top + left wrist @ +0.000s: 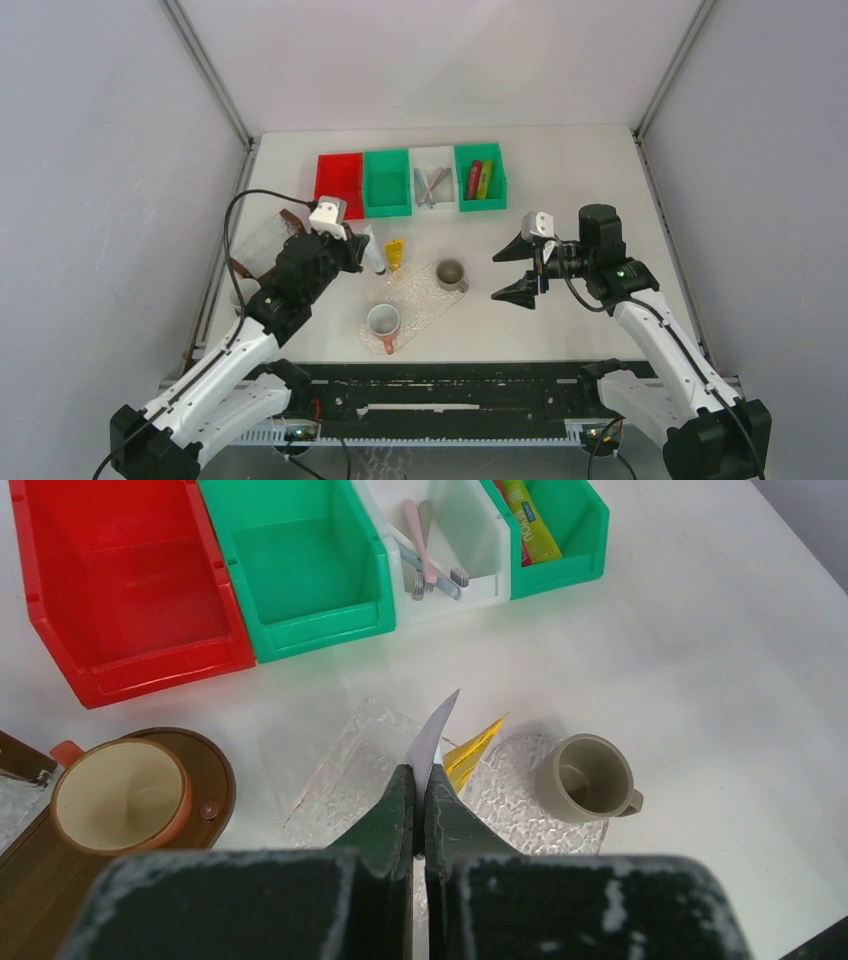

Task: Prepare toiletry sets of a toothbrush and toothpaste on the tray
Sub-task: Place the toothpaste in the toothpaste holder, then pick up the toothpaste from the storage box, then place the toothpaste in the toothpaste holder.

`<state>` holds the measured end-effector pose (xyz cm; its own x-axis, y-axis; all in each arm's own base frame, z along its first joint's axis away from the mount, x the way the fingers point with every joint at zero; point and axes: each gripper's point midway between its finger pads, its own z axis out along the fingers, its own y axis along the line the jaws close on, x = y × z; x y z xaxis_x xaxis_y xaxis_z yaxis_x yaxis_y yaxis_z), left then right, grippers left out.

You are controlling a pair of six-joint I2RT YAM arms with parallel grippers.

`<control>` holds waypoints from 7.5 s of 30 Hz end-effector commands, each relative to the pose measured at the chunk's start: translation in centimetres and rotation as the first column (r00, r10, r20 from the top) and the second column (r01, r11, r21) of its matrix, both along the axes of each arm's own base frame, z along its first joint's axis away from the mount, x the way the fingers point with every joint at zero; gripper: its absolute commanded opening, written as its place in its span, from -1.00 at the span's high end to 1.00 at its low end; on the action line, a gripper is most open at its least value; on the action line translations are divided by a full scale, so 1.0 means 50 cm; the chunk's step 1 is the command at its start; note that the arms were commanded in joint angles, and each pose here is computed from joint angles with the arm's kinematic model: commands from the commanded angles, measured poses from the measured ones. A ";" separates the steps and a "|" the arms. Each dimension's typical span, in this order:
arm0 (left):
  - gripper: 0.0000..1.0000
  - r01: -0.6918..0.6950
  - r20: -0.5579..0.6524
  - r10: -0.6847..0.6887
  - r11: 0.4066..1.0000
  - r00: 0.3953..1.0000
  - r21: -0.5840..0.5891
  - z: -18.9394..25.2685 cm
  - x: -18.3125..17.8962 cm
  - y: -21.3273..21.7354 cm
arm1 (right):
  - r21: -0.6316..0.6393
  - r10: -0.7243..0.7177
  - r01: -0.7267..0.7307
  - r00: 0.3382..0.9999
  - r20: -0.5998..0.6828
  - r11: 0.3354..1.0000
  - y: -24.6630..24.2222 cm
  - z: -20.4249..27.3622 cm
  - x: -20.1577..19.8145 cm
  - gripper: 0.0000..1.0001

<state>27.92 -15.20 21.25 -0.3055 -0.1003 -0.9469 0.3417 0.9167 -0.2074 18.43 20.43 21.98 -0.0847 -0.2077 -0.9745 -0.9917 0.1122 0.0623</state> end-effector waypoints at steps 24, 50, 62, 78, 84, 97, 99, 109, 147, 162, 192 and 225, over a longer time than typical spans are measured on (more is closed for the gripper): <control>0.92 0.069 0.116 -0.075 0.996 0.990 0.056 -0.044 0.036 -0.027 | 0.004 0.006 -0.006 0.999 0.041 1.000 0.000 0.013 0.007 -0.75; 0.10 0.092 0.067 -0.089 0.995 0.994 -0.044 0.013 -0.006 -0.030 | 0.015 -0.007 0.006 0.999 0.045 1.000 -0.005 0.022 0.010 -0.75; -0.98 0.138 0.101 -0.118 0.966 0.988 -0.220 0.091 -0.076 -0.027 | 0.066 -0.100 0.099 0.995 0.006 0.993 -0.050 0.045 0.041 -0.76; -1.00 0.176 0.027 -0.176 0.936 0.984 -0.305 0.180 -0.096 -0.053 | 0.065 -0.297 0.306 0.947 -0.122 0.950 -0.146 0.042 0.107 -0.73; -1.00 0.121 0.075 -0.108 0.975 0.991 -0.186 0.217 -0.089 -0.011 | -0.026 -0.385 0.385 0.914 -0.133 0.923 -0.154 0.031 0.157 -0.68; -1.00 -0.067 0.196 0.062 0.998 0.979 0.020 0.233 0.004 0.102 | -0.324 -0.564 0.511 0.820 -0.092 0.796 -0.025 0.071 0.386 -0.62; -1.00 -0.091 0.207 0.081 0.995 0.975 0.038 0.222 0.022 0.114 | -0.328 -0.671 0.613 0.735 -0.097 0.719 -0.006 0.075 0.446 -0.63; -1.00 -0.151 0.185 0.128 0.982 0.974 0.113 0.169 0.042 0.164 | -0.397 -0.925 0.835 0.335 -0.183 0.381 0.034 -0.037 0.630 -0.47; -1.00 -0.145 0.166 0.122 0.980 0.979 0.137 0.153 0.042 0.167 | -0.652 -0.968 0.717 0.207 -0.140 0.247 -0.017 -0.352 0.721 0.39; -1.00 0.125 0.241 -0.127 0.992 0.962 0.027 0.186 0.009 0.069 | -0.372 -0.920 0.841 0.356 -0.164 0.392 -0.013 -0.012 0.663 1.00; -0.98 0.743 0.604 -0.448 0.511 0.659 -0.432 0.353 -0.203 -0.356 | 0.215 0.148 -0.129 0.986 -0.074 0.968 -0.006 0.218 -0.026 1.00; 0.99 0.818 0.357 -0.736 0.510 0.575 -0.266 0.217 -0.191 -0.401 | 0.155 0.127 -0.123 0.992 -0.015 0.980 0.004 0.132 -0.016 -0.43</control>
